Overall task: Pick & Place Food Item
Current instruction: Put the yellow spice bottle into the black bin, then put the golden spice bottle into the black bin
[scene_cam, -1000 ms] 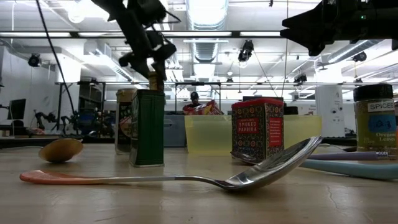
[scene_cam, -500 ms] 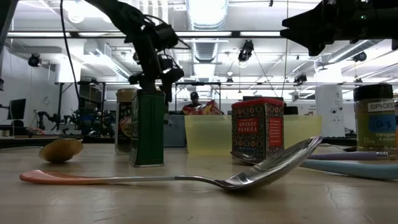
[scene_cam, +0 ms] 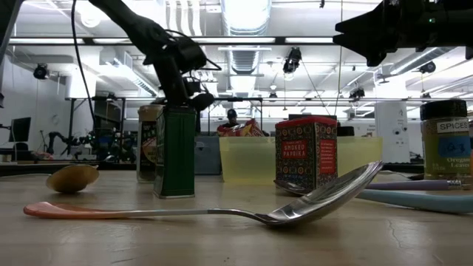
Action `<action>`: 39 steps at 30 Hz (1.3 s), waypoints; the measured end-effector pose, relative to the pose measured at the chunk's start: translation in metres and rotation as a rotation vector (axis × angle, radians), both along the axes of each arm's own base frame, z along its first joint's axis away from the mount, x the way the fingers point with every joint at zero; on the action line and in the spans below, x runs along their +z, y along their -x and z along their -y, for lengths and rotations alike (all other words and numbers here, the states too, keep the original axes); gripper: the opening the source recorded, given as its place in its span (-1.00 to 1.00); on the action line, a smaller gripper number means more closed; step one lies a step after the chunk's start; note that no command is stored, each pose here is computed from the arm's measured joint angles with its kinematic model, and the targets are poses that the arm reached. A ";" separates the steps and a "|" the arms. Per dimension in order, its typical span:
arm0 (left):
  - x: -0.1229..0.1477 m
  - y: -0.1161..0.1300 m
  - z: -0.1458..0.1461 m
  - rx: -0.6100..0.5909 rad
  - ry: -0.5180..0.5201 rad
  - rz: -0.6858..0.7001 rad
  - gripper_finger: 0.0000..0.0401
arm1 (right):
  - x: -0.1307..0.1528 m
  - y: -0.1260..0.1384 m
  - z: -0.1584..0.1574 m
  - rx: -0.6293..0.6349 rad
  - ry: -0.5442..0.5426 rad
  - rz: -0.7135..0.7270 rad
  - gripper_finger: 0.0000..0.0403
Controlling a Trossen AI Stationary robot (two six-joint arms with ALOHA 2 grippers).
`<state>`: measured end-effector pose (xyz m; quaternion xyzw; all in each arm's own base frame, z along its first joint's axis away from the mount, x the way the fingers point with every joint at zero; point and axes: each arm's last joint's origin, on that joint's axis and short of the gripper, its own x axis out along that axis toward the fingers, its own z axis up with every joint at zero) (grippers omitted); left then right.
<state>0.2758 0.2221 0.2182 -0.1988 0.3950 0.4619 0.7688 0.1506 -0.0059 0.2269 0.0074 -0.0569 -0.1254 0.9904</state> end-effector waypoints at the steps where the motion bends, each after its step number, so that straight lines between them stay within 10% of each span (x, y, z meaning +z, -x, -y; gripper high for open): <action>1: -0.002 0.000 0.000 0.000 -0.001 0.002 0.15 | 0.000 0.000 0.000 0.000 0.000 0.000 0.01; 20: -0.013 0.007 0.001 0.022 0.041 -0.001 0.18 | 0.000 0.000 0.000 0.000 0.000 0.000 0.01; 39: -0.013 0.007 0.000 0.028 0.038 0.010 0.79 | 0.000 0.000 0.000 0.000 0.000 0.000 0.01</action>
